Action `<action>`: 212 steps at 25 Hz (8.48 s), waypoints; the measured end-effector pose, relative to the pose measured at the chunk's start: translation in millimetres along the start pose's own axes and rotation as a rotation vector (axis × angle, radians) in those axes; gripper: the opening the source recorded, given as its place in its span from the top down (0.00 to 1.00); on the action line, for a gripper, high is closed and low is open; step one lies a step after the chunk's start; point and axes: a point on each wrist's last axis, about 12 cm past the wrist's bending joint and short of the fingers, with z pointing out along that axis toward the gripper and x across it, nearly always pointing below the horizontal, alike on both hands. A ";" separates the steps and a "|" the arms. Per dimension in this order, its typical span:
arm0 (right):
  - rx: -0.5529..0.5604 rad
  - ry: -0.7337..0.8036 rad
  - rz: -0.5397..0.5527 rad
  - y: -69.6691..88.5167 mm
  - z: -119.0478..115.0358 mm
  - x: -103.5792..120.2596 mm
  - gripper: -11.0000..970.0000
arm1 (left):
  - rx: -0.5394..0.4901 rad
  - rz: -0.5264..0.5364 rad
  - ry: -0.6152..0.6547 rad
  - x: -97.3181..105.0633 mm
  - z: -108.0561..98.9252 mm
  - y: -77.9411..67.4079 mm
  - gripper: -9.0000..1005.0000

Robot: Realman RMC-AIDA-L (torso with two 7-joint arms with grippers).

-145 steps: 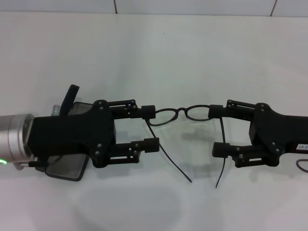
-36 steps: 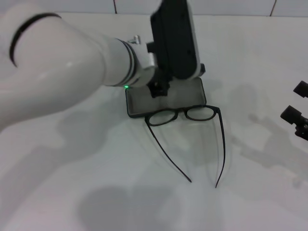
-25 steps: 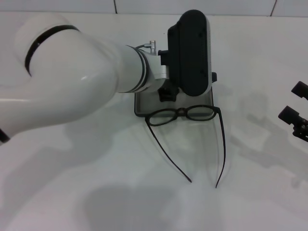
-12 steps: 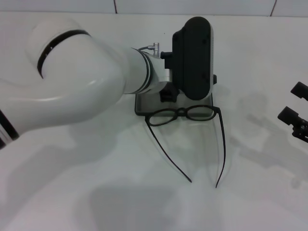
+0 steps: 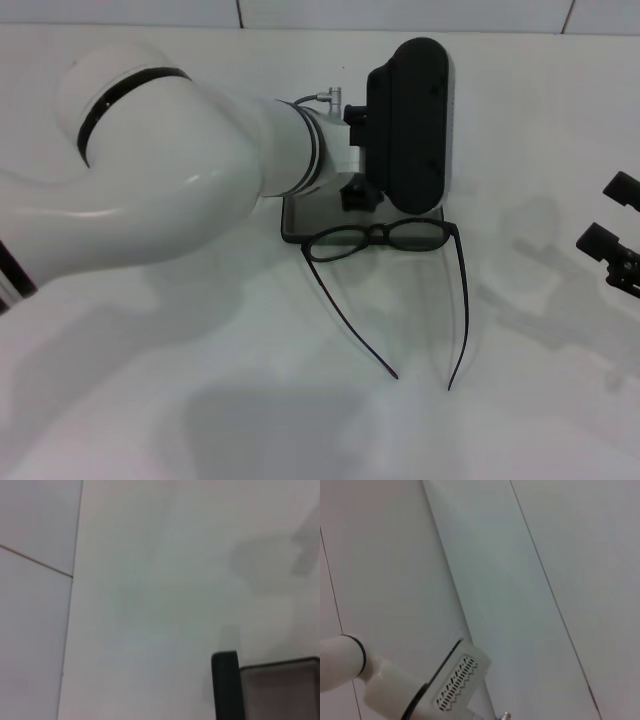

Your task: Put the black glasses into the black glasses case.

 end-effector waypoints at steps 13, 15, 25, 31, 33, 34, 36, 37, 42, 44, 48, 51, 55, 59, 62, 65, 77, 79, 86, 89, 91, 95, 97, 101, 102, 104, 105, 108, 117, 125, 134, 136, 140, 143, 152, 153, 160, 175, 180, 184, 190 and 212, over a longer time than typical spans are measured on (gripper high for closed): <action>-0.066 0.172 -0.077 -21.8 6.1 -13.1 0.21 | -0.131 -0.145 -0.200 -22.9 -64.7 9.4 0.57; -0.117 0.225 -0.098 -28.4 12.7 -21.6 0.22 | -0.194 -0.325 -0.296 -19.2 -85.4 20.4 0.59; -0.308 0.594 -0.173 -50.4 75.9 -72.7 0.22 | -0.101 -0.908 -0.742 64.6 -131.1 9.1 0.73; -0.346 0.797 -0.221 -56.0 130.6 -99.4 0.24 | 0.056 -1.026 -1.081 126.4 -135.0 -25.3 0.90; -0.365 0.877 -0.238 -54.3 151.7 -105.2 0.25 | 0.094 -1.057 -1.133 143.1 -128.3 -39.0 0.90; -0.378 0.922 -0.251 -52.2 162.8 -107.0 0.26 | 0.104 -1.069 -1.156 150.9 -125.5 -46.7 0.90; -0.408 0.984 -0.280 -47.1 181.3 -109.1 0.26 | 0.118 -1.079 -1.185 162.4 -118.9 -63.0 0.90; -0.428 1.017 -0.298 -43.1 191.7 -109.5 0.26 | 0.125 -1.076 -1.189 165.0 -116.9 -69.1 0.89; -0.509 1.130 -0.394 -23.2 235.1 -109.4 0.28 | 0.134 -1.030 -1.140 174.9 -108.2 -95.2 0.89; -0.538 1.166 -0.438 -14.5 249.2 -107.6 0.28 | 0.134 -1.005 -1.107 177.3 -105.0 -106.1 0.89; -0.561 1.227 -0.529 -4.3 270.4 -105.3 0.29 | 0.144 -0.984 -1.077 181.1 -102.0 -125.7 0.89; -0.565 1.245 -0.588 -0.3 281.4 -103.5 0.30 | 0.158 -0.972 -1.084 183.4 -103.5 -137.0 0.89; -0.562 1.257 -0.645 2.8 290.2 -101.8 0.31 | 0.175 -0.982 -1.082 185.5 -104.4 -145.4 0.89; -0.585 1.281 -0.687 8.4 296.6 -101.0 0.32 | 0.177 -0.994 -1.079 186.0 -104.7 -149.1 0.89; -0.601 1.313 -0.726 12.6 302.8 -101.0 0.32 | 0.178 -0.996 -1.083 184.3 -104.0 -149.9 0.89; -0.615 1.367 -0.756 16.3 308.8 -96.5 0.33 | 0.183 -0.996 -1.093 181.9 -102.9 -148.9 0.89; -0.574 1.402 -0.758 10.7 317.5 -82.4 0.34 | 0.183 -1.003 -1.108 175.5 -99.5 -156.3 0.89; -0.566 1.392 -0.764 10.0 318.7 -81.4 0.35 | 0.184 -1.006 -1.107 175.3 -98.9 -156.4 0.89; -0.568 1.377 -0.783 11.9 321.1 -69.9 0.35 | 0.184 -1.007 -1.103 175.2 -95.7 -157.1 0.89; -0.565 1.382 -0.799 11.8 321.6 -63.4 0.36 | 0.178 -1.003 -1.097 175.5 -94.9 -157.2 0.89; -0.560 1.383 -0.808 10.5 321.0 -59.3 0.36 | 0.177 -1.003 -1.093 175.5 -94.5 -157.3 0.89; -0.562 1.370 -0.812 8.8 320.0 -53.7 0.37 | 0.178 -1.003 -1.091 175.3 -94.0 -157.7 0.89; -0.564 1.366 -0.810 8.9 319.6 -51.7 0.37 | 0.180 -1.005 -1.087 174.9 -93.5 -158.4 0.89; -0.570 1.358 -0.812 9.0 318.3 -47.2 0.37 | 0.184 -1.002 -1.081 174.0 -91.4 -157.4 0.89; -0.572 1.354 -0.813 9.3 318.2 -46.1 0.37 | 0.184 -1.003 -1.080 173.5 -90.9 -157.4 0.89; -0.574 1.350 -0.814 9.2 317.6 -44.8 0.38 | 0.184 -1.005 -1.078 172.4 -89.7 -157.6 0.89; -0.575 1.348 -0.815 8.8 317.2 -44.2 0.38 | 0.184 -1.006 -1.074 172.0 -88.8 -157.5 0.89; -0.575 1.343 -0.818 8.1 316.5 -41.7 0.38 | 0.184 -1.007 -1.067 171.1 -86.9 -157.2 0.89; -0.581 1.319 -0.834 6.0 315.5 -38.5 0.39 | 0.209 -1.018 -1.070 166.9 -81.0 -155.4 0.89; -0.597 1.307 -0.856 5.4 315.2 -37.8 0.68 | 0.206 -1.013 -1.061 166.7 -78.5 -151.8 0.89; -0.603 1.310 -0.860 4.0 313.7 -36.7 0.77 | 0.202 -1.008 -1.053 165.3 -75.1 -148.0 0.89; -0.605 1.311 -0.860 4.2 313.6 -36.8 0.77 | 0.201 -1.007 -1.049 165.1 -74.1 -147.0 0.89; -0.612 1.314 -0.857 5.0 313.3 -36.9 0.79 | 0.206 -1.010 -1.051 164.0 -72.7 -146.1 0.89; -0.617 1.314 -0.856 5.9 313.2 -37.1 0.82 | 0.210 -1.015 -1.051 163.4 -71.7 -146.2 0.89; -0.621 1.301 -0.824 9.5 308.1 -35.7 0.88 | 0.205 -1.025 -1.041 164.6 -71.5 -148.3 0.89; -0.621 1.300 -0.814 10.5 307.2 -35.7 0.88 | 0.205 -1.025 -1.041 164.6 -71.5 -148.3 0.89; -0.625 1.275 -0.736 22.7 297.3 -37.7 0.88 | 0.203 -1.024 -1.042 165.1 -71.7 -147.6 0.89; -0.497 1.041 -0.454 11.8 212.1 -67.4 0.89 | 0.187 -0.997 -1.065 163.9 -70.1 -130.9 0.89; -0.418 0.884 -0.348 7.1 165.8 -88.2 0.89 | 0.137 -0.987 -1.075 169.5 -75.8 -114.9 0.89; -0.372 0.773 -0.261 1.2 124.8 -93.8 0.89 | 0.117 -0.949 -1.064 170.9 -81.4 -96.3 0.89; -0.241 0.569 -0.113 -13.4 45.7 -90.2 0.89 | 0.122 -0.887 -0.932 160.1 -72.6 -49.6 0.88; -0.039 0.347 -0.037 -17.2 -32.9 -77.6 0.89 | 0.287 -0.780 -0.437 120.7 -22.0 -41.6 0.77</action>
